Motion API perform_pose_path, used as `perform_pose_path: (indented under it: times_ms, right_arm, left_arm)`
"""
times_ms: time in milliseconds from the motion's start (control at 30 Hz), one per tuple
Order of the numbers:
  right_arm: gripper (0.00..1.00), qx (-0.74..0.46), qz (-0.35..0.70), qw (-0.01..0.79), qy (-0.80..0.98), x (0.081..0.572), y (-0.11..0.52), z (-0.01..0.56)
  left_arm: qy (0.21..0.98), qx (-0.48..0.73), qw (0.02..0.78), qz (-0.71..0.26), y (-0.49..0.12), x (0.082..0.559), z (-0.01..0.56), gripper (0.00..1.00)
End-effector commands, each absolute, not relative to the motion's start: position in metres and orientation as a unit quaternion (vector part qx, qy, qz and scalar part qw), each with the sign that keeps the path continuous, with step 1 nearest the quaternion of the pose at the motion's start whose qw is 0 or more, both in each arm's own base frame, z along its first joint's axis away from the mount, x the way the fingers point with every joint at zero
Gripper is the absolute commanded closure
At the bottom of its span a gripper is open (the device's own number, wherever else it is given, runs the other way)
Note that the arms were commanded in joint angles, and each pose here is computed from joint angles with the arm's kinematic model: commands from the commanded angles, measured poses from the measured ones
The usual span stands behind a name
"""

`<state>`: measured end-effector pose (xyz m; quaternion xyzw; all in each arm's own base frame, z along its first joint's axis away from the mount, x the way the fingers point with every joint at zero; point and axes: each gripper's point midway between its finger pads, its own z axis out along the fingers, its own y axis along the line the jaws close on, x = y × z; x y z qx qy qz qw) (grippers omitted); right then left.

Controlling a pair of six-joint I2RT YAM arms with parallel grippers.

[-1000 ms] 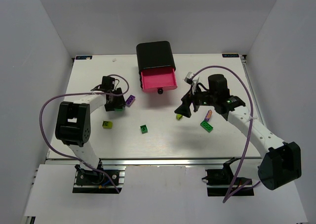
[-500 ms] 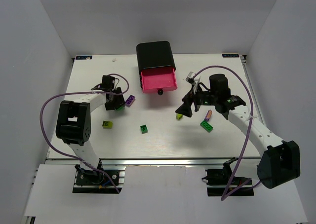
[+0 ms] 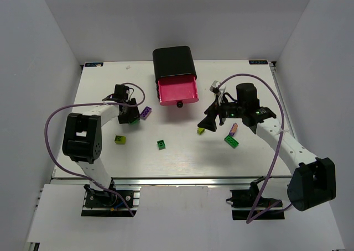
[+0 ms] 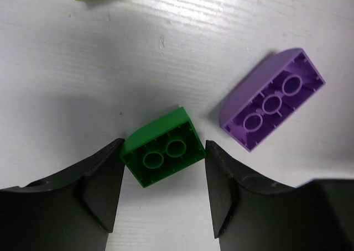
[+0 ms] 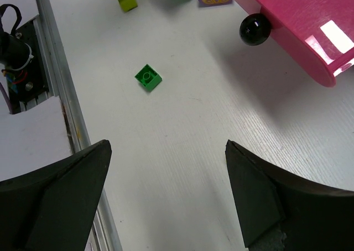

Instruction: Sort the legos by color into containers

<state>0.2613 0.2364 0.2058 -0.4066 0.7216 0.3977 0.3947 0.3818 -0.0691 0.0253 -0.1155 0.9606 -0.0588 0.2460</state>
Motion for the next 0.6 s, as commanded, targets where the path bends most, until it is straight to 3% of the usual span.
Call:
perform_pose_path:
  times_ms: [0,300,433,567]
  right_arm:
    - [0.11,-0.411,0.412,0.398,0.709,0.26,0.239,0.211]
    - [0.16,-0.413,0.413,0.388,0.713,0.261,0.238,0.205]
    - [0.26,-0.419,0.403,0.392,0.713,0.26,0.236,0.207]
    - [0.3,-0.422,0.395,0.403,0.709,0.26,0.235,0.209]
  left_arm:
    - [0.95,-0.094,0.282,-0.091,-0.08,0.382,0.067,0.7]
    - [0.901,-0.062,0.397,-0.163,-0.094,0.373,0.168,0.78]
    - [0.866,-0.016,0.44,-0.236,-0.119,0.373,0.218,0.78]
    - [0.837,0.035,0.448,-0.313,-0.16,0.376,0.247,0.8]
